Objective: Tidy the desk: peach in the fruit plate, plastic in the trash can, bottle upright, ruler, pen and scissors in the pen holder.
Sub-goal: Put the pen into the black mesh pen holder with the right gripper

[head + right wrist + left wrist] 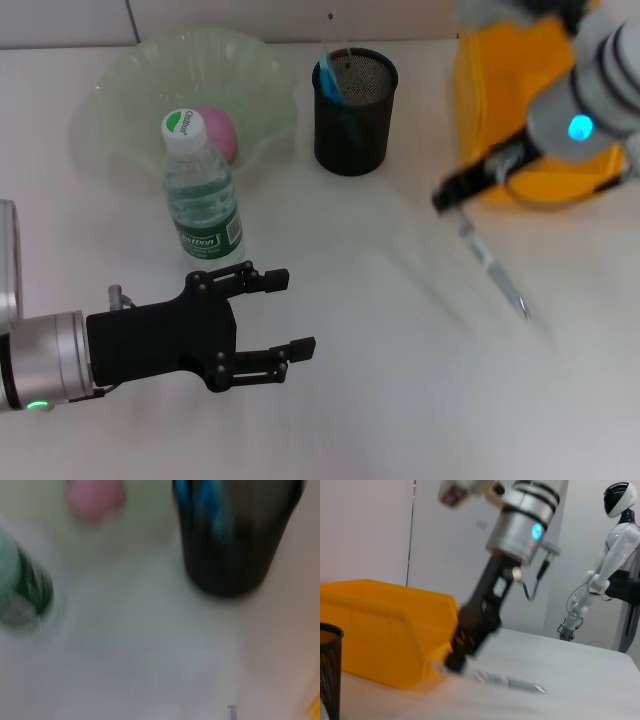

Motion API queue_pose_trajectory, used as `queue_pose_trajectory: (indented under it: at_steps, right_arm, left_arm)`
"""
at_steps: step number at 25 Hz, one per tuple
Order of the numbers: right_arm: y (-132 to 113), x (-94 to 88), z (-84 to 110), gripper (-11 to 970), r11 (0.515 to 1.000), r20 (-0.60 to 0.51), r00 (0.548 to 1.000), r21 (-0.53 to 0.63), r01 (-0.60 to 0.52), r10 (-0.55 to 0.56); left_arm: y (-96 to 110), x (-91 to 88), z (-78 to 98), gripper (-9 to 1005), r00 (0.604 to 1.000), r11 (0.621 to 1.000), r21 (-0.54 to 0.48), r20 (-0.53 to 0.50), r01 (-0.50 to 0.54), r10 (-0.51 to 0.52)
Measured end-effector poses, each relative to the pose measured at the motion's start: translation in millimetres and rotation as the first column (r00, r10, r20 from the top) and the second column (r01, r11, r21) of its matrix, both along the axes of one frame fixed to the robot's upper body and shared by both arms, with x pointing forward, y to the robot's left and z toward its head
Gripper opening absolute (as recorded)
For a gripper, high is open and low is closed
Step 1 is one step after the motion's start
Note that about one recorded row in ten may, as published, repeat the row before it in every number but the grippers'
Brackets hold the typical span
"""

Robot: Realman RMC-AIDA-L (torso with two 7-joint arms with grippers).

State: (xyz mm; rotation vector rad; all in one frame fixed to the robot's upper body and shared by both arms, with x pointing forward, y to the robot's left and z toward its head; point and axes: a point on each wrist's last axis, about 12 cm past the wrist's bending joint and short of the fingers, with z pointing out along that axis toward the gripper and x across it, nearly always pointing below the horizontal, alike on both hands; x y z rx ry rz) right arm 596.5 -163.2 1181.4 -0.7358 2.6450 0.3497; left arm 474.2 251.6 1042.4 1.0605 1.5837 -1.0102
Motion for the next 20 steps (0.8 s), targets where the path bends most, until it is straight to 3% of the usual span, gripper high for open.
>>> queue_pose_trajectory:
  at_steps: [1,2,3,5,7,9,12,14,16,17,20]
  right_arm:
    - [-4,1.5,10.2,189,1.000,0.045,0.999,0.027,0.011,-0.012]
    - [-12,5.0,34.4,189,0.995,0.174,0.984,0.102,0.022,-0.040]
    - [-12,5.0,34.4,189,0.995,0.174,0.984,0.102,0.022,-0.040]
    - [-18,6.5,55.5,190,0.983,0.294,0.954,0.185,0.005,-0.060]
    - [-23,11.2,75.5,191,0.947,0.460,0.883,0.316,-0.066,-0.092]
    - [-24,13.7,78.4,191,0.931,0.504,0.857,0.354,-0.092,-0.107]
    - [-25,24.2,71.7,192,0.876,0.599,0.790,0.444,-0.189,-0.133]
    - [-25,27.6,67.1,193,0.863,0.616,0.775,0.459,-0.209,-0.140]
    - [-25,33.3,54.8,193,0.845,0.640,0.754,0.478,-0.240,-0.148]
    - [-25,38.7,36.4,194,0.817,0.661,0.730,0.509,-0.270,-0.171]
    - [-27,41.2,22.6,195,0.789,0.682,0.703,0.538,-0.298,-0.201]
  left_arm:
    - [0,0.0,0.0,813,1.000,1.000,0.000,0.000,0.000,0.000]
    - [0,0.0,0.0,813,1.000,1.000,0.000,0.000,-0.001,0.001]
    - [0,0.0,0.0,813,1.000,1.000,0.000,0.000,-0.001,0.001]
    - [0,0.1,0.1,813,1.000,1.000,0.000,0.000,-0.001,0.001]
    - [0,0.2,0.2,813,1.000,1.000,-0.001,0.001,-0.003,0.003]
    - [0,0.3,0.2,813,1.000,1.000,-0.002,0.001,-0.004,0.004]
    - [1,0.9,0.5,812,1.000,1.000,-0.004,0.002,-0.010,0.010]
    - [1,0.9,0.5,812,1.000,1.000,-0.004,0.002,-0.010,0.010]
    - [1,0.9,0.5,812,1.000,1.000,-0.004,0.003,-0.010,0.010]
    - [1,1.0,0.5,812,1.000,1.000,-0.004,0.003,-0.010,0.010]
    - [0,1.6,0.9,812,1.000,1.000,-0.004,0.004,-0.009,0.009]
